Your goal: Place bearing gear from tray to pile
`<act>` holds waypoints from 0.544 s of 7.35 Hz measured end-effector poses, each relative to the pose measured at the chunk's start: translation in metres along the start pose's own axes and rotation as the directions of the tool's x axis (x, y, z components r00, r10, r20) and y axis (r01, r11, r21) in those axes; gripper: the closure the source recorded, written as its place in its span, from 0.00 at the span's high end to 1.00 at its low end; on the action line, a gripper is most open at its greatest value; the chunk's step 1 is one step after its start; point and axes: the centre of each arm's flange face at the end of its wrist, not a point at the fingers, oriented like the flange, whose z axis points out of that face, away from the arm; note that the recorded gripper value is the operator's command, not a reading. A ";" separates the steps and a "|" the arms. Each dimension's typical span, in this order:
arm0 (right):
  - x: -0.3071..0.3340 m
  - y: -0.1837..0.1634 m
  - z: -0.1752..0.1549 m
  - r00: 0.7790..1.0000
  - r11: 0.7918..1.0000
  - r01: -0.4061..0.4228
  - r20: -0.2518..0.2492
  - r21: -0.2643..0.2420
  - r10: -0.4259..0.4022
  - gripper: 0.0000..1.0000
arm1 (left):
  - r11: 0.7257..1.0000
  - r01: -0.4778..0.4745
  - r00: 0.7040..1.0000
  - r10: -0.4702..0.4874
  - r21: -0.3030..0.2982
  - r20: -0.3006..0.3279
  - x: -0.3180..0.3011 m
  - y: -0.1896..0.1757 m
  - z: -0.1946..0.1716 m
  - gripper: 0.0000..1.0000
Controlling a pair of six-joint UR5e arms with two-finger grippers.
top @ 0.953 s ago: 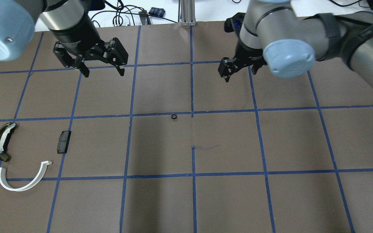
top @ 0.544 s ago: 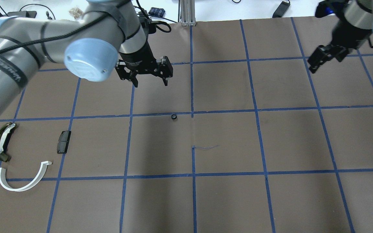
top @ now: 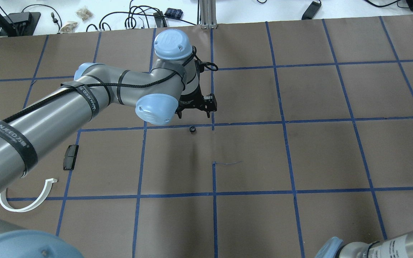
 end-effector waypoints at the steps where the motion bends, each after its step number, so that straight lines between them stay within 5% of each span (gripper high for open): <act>1: 0.028 0.025 0.037 1.000 1.000 0.012 0.000 0.007 -0.012 1.00 | 1.000 -0.001 1.000 0.001 -0.003 0.021 0.000 0.004 0.017 1.00; 4: 0.061 0.073 0.102 0.998 0.998 0.059 0.035 0.038 -0.060 0.97 | 1.000 0.006 0.998 -0.005 -0.023 0.057 -0.012 0.010 0.046 0.97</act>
